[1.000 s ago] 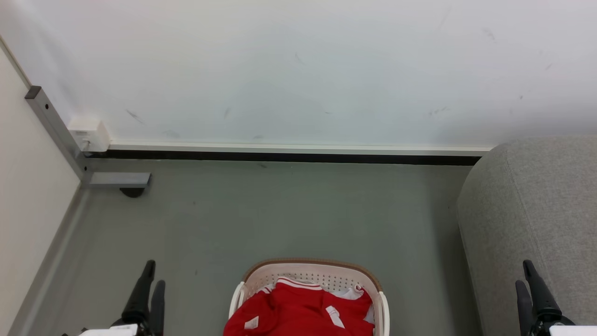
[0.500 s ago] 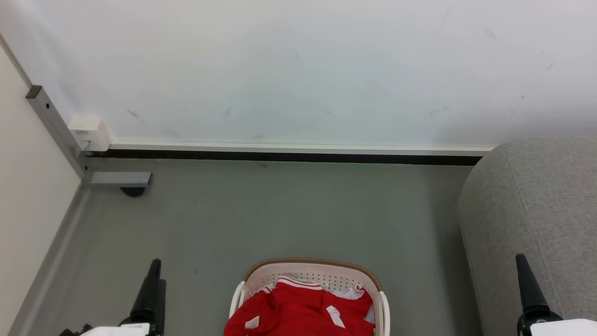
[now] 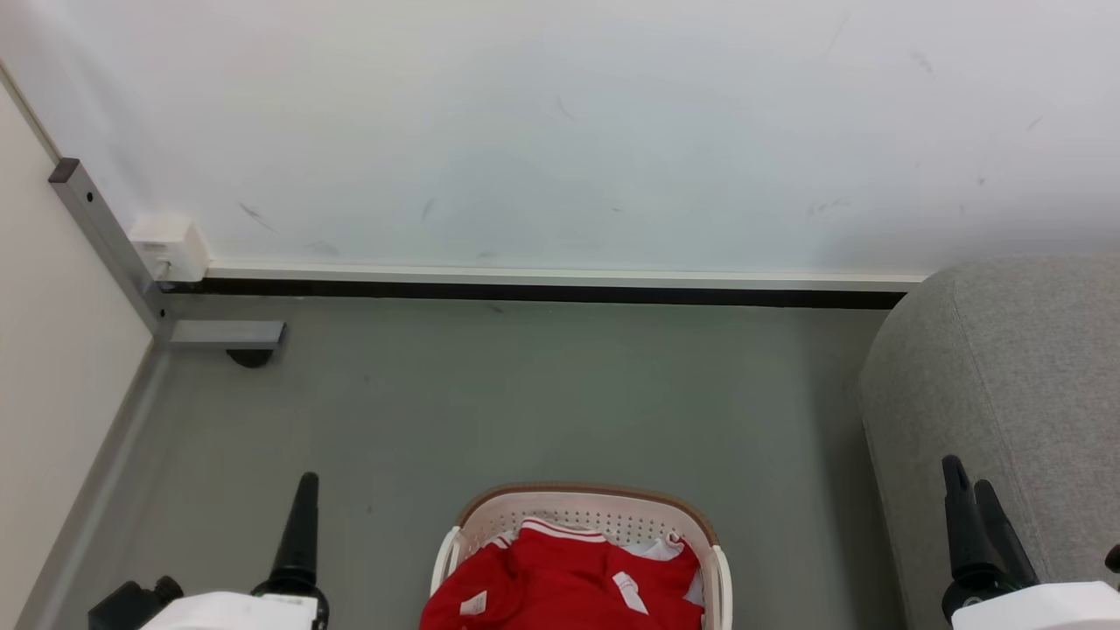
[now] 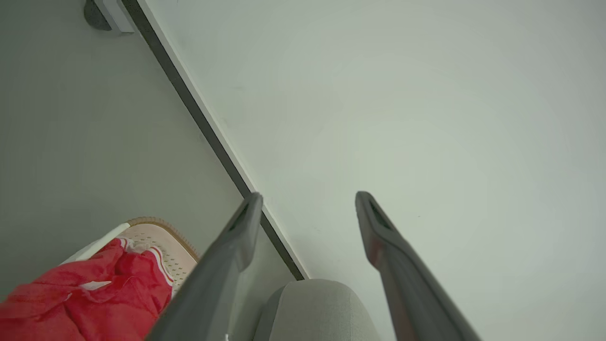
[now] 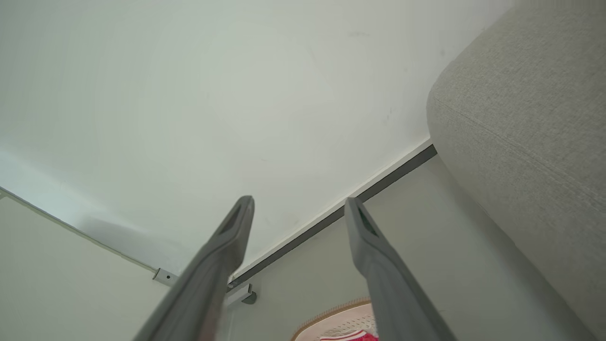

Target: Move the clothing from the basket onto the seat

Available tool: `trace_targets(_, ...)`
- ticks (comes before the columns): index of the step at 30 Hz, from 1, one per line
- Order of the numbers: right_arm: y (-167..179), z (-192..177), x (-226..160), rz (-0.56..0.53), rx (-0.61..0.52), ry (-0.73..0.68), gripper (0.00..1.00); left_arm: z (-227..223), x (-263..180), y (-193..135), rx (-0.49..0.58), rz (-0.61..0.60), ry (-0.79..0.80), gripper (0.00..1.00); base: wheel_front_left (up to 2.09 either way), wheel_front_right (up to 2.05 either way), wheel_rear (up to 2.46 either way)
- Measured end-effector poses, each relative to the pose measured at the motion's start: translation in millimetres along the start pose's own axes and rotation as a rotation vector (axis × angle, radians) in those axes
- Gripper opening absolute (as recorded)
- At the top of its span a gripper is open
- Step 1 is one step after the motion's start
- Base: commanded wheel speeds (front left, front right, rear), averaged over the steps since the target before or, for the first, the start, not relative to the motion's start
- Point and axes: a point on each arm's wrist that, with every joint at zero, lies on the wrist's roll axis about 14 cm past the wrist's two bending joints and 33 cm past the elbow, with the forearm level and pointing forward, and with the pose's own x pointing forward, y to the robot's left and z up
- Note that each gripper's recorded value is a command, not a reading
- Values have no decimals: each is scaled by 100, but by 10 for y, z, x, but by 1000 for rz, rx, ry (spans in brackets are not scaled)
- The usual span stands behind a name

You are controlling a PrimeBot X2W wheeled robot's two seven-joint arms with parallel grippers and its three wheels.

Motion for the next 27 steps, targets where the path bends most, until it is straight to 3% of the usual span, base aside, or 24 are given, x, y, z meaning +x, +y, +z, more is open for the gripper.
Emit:
trace_targets(10, 65, -12, 4, 30, -185, 2, 100, -15, 1, -53, 203, 1, -13, 100, 0, 0, 0)
trace_targets(27, 90, -50, -13, 56, -393, -1, 100, -30, -9, -220, 489, -50, -48, 100, 0, 0, 0)
